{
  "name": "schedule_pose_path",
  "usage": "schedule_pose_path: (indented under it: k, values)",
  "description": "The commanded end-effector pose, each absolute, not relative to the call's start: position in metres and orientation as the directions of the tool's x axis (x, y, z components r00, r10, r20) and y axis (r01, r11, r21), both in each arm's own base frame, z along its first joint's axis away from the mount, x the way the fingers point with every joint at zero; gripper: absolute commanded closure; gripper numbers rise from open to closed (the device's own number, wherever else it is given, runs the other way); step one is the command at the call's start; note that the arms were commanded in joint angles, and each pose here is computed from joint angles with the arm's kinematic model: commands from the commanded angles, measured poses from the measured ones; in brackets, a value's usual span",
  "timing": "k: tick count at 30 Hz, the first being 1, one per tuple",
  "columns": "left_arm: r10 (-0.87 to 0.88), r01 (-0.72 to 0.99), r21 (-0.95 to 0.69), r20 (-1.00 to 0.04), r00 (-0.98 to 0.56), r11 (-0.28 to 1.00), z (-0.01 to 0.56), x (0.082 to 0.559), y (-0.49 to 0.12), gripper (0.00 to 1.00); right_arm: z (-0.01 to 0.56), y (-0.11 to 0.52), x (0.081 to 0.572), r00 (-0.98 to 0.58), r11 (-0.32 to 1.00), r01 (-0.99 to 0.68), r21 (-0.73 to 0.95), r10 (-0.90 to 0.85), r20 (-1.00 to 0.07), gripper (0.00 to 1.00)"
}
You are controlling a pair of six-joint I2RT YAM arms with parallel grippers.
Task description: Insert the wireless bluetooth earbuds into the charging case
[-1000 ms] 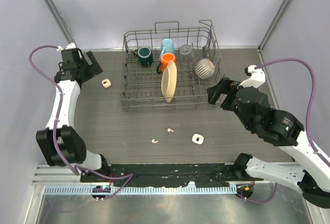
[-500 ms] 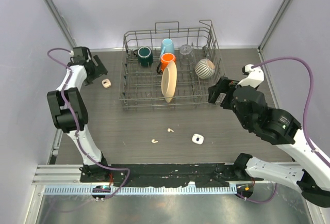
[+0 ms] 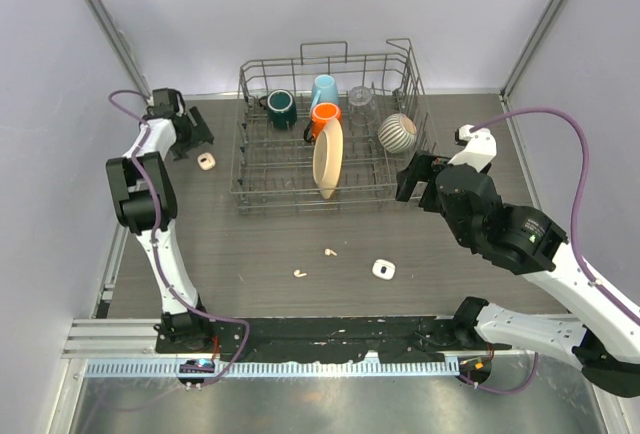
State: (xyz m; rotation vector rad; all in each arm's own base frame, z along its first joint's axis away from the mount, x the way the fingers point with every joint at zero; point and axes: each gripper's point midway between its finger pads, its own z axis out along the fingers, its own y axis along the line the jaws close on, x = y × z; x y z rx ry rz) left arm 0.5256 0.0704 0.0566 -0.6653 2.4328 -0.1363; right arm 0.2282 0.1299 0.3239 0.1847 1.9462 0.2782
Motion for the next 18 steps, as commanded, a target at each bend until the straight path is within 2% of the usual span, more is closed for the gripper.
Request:
schedule_pose_path:
  k: [1, 14, 18]
  values:
    - [-0.458, -0.398, -0.232, -0.542, -0.705, 0.888, 0.058, 0.532, 0.070, 0.17, 0.336, 0.127, 0.233, -0.334, 0.949, 0.020, 0.315, 0.303, -0.892, 0.04]
    - [-0.376, -0.347, -0.157, -0.516, -0.770, 0.925, 0.049, 0.520, 0.052, 0.17, 0.335, 0.124, 0.228, -0.331, 0.940, 0.017, 0.341, 0.327, -0.885, 0.04]
    - [-0.382, -0.374, -0.120, -0.501, -0.777, 0.920, 0.040, 0.514, 0.058, 0.21, 0.339, 0.120, 0.225, -0.317, 0.936, 0.017, 0.353, 0.340, -0.885, 0.04]
